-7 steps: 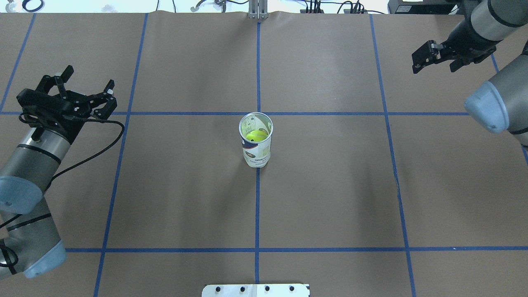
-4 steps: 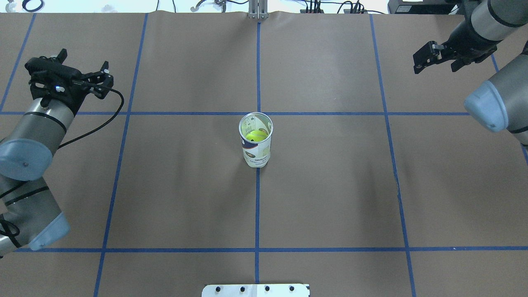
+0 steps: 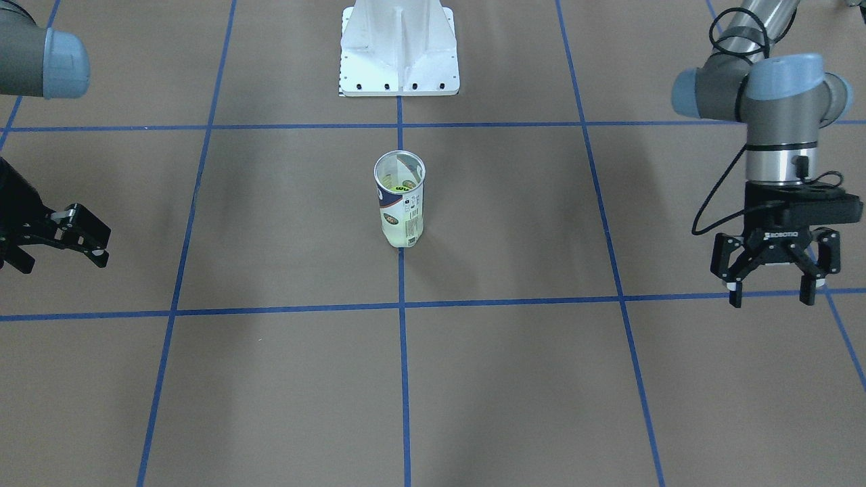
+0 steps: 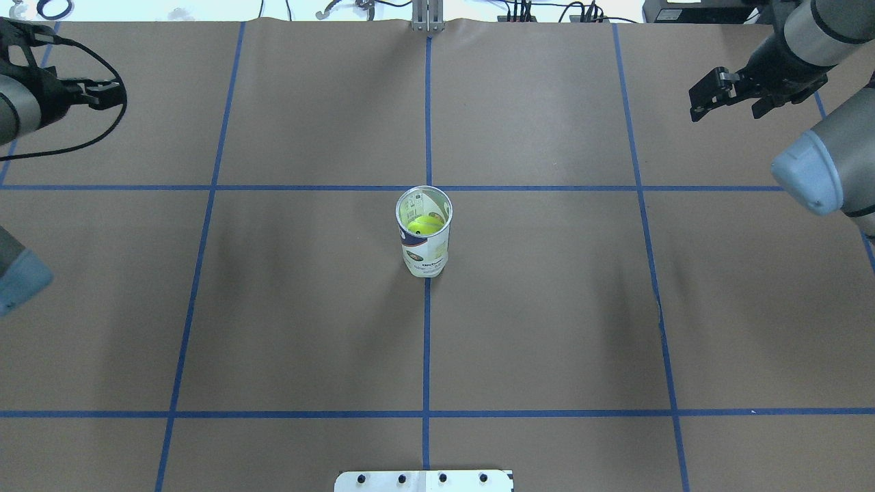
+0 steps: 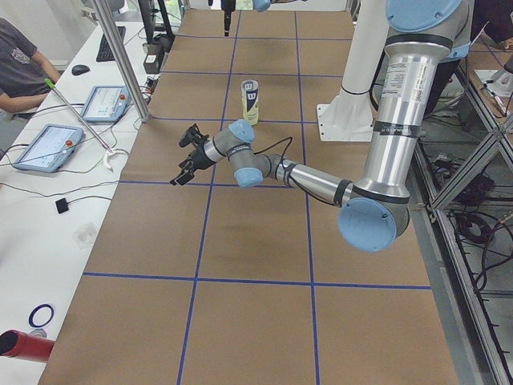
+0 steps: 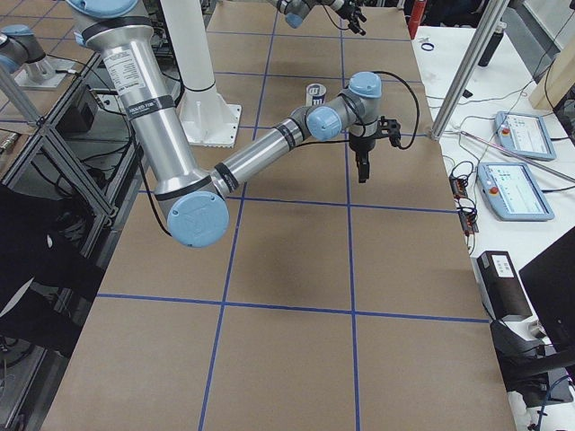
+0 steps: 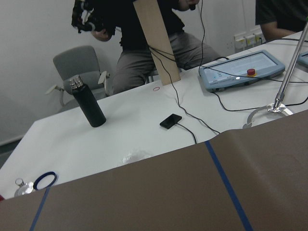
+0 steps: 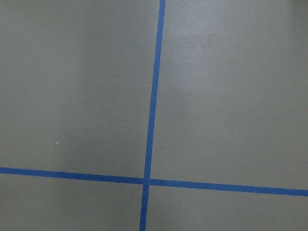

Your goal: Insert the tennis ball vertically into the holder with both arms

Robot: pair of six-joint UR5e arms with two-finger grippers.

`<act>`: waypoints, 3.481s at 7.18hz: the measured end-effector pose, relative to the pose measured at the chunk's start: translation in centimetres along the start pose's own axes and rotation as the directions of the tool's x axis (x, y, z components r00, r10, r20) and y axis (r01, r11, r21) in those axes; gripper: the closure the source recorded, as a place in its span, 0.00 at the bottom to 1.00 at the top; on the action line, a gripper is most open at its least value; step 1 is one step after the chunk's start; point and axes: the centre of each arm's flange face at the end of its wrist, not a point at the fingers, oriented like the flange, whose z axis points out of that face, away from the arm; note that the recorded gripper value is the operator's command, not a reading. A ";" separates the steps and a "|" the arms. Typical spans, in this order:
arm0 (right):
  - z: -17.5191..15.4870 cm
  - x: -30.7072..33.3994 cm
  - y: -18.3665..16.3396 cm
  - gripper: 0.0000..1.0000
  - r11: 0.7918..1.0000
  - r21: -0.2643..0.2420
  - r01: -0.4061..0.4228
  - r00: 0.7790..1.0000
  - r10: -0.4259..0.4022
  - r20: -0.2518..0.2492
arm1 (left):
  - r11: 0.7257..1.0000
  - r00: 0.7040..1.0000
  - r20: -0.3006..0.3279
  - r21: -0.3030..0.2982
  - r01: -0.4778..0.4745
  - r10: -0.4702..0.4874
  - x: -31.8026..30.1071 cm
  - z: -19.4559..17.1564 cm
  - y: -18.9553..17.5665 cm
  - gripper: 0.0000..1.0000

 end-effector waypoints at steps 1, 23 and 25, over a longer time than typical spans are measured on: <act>0.2 1.8 -0.4 0.01 1.000 -0.007 -0.004 1.000 0.004 -0.011 | 0.989 0.993 -0.032 -0.104 0.107 -0.111 -4.4 -0.2 -1.5 0.01; 3.1 32.3 3.7 0.01 0.973 -0.229 -0.015 0.999 0.003 -0.050 | 0.740 0.972 -0.024 -0.654 0.160 -0.232 -28.1 -8.5 2.7 0.01; 3.4 32.5 4.0 0.01 0.973 -0.232 -0.018 0.999 0.007 -0.051 | 0.750 0.983 -0.032 -0.651 0.116 -0.180 -26.7 -7.9 2.3 0.01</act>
